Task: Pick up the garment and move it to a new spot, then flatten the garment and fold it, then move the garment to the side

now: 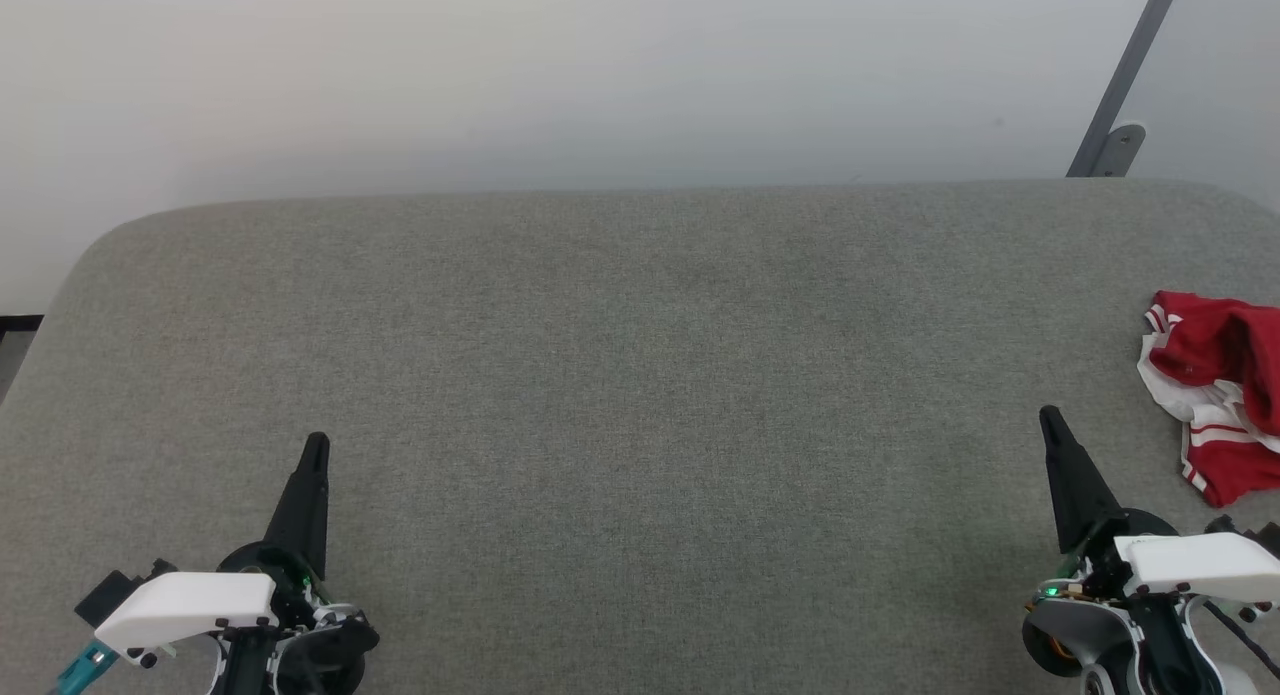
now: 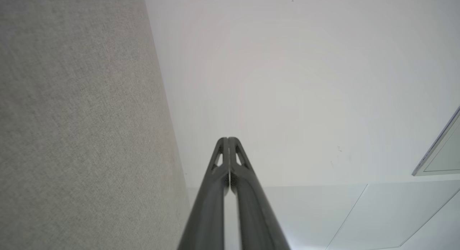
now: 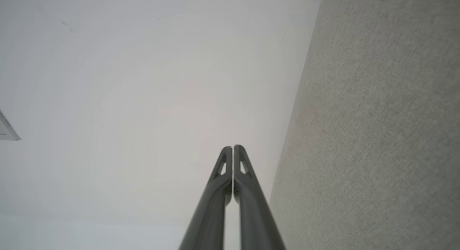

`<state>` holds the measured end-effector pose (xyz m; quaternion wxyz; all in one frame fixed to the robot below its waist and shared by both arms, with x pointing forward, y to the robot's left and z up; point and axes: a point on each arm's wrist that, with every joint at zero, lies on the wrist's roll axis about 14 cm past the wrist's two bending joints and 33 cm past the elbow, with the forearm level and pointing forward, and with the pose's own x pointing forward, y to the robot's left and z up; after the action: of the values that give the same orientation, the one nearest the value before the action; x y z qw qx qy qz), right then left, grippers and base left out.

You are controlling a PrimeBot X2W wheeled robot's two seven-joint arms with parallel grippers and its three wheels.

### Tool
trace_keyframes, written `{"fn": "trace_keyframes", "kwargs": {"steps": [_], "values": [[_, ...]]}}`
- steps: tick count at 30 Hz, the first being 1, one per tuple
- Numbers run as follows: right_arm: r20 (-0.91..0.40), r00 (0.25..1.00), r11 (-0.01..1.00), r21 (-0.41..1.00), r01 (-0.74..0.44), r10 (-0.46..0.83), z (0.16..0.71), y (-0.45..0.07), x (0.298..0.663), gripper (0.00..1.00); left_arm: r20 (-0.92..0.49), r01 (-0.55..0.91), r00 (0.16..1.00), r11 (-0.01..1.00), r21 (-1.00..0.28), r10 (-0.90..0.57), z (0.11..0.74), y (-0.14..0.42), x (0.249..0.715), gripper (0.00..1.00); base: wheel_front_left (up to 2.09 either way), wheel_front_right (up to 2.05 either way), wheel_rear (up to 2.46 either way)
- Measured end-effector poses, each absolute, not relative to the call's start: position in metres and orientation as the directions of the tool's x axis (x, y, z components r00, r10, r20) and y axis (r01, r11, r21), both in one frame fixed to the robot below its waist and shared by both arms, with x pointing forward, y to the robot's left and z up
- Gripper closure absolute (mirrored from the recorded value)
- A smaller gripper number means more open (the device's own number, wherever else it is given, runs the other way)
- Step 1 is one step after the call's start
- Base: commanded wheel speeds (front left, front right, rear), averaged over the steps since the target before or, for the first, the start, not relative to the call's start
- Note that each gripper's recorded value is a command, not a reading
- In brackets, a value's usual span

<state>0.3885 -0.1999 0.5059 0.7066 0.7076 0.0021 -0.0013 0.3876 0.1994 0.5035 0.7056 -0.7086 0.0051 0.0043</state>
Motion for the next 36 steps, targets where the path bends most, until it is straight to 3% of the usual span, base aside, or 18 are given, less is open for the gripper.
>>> {"fn": "trace_keyframes", "kwargs": {"steps": [36], "values": [[-0.004,1.0,-0.002,1.0,0.004,0.001,0.5061,-0.1999,0.3887,1.0,-0.013,-0.013,1.0,-0.005,-1.0,-0.001,0.5035,0.1994,0.3876,1.0,0.0,0.0,0.0]]}}
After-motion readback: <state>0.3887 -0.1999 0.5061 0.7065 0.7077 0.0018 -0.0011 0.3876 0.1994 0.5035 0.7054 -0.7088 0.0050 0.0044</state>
